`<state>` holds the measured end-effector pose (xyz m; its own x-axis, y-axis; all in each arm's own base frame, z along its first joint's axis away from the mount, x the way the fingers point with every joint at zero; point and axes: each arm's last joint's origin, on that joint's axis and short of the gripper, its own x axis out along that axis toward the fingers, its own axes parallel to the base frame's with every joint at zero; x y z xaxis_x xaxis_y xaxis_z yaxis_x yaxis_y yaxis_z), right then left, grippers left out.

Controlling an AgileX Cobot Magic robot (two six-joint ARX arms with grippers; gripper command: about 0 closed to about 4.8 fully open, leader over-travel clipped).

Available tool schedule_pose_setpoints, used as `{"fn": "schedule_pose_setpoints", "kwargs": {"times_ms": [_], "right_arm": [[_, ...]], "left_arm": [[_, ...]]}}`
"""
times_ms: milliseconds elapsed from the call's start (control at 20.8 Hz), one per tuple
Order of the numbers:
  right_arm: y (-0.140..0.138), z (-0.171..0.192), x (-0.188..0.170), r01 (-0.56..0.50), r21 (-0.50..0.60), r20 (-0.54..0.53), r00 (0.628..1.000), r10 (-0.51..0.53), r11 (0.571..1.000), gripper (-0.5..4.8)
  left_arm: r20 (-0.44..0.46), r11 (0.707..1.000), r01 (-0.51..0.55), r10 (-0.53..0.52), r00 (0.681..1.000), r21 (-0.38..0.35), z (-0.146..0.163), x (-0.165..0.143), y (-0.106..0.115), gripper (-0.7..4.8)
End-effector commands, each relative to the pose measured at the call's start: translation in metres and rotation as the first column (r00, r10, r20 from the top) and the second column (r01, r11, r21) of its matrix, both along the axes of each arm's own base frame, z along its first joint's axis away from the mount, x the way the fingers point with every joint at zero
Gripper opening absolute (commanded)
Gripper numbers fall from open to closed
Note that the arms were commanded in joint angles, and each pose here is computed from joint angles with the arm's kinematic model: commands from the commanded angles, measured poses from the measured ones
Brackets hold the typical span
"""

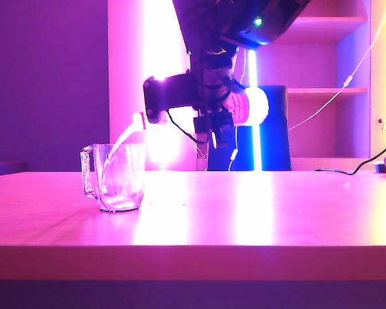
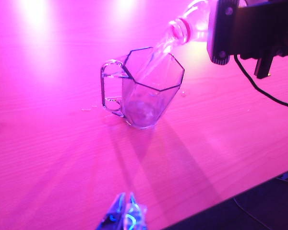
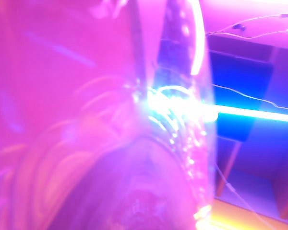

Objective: Pick up the mineral water bottle on the table and pour water into the mug until it's half full.

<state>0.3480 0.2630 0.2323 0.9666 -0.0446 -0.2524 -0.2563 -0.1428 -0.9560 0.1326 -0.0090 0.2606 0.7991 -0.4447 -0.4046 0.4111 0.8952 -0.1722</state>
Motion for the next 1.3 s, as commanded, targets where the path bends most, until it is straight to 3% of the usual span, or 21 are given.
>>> {"fn": "schedule_pose_setpoints", "kwargs": {"times_ms": [48, 1011, 1204, 1300], "right_arm": [[0.004, 0.016, -0.003, -0.005, 0.025, 0.074, 0.997, 0.003, 1.000, 2.43], [0.004, 0.015, -0.004, 0.048, 0.001, 0.081, 0.996, -0.048, 0.999, 2.43], [0.003, 0.006, -0.006, 0.089, 0.170, 0.004, 0.996, -0.091, 0.981, 2.46], [0.003, -0.002, -0.010, 0.121, 0.296, -0.064, 0.992, -0.106, 0.948, 2.67]], "left_arm": [[0.014, 1.000, -0.002, 0.002, 1.000, 0.004, 0.002, 0.000, 0.000, -0.04], [0.017, 1.000, -0.002, 0.001, 1.000, 0.004, 0.002, 0.000, 0.000, -0.04], [0.022, 1.000, -0.002, 0.001, 1.000, 0.004, 0.003, 0.000, 0.000, -0.04], [0.025, 1.000, -0.002, 0.001, 1.000, 0.004, 0.003, 0.000, 0.000, -0.04]]}}
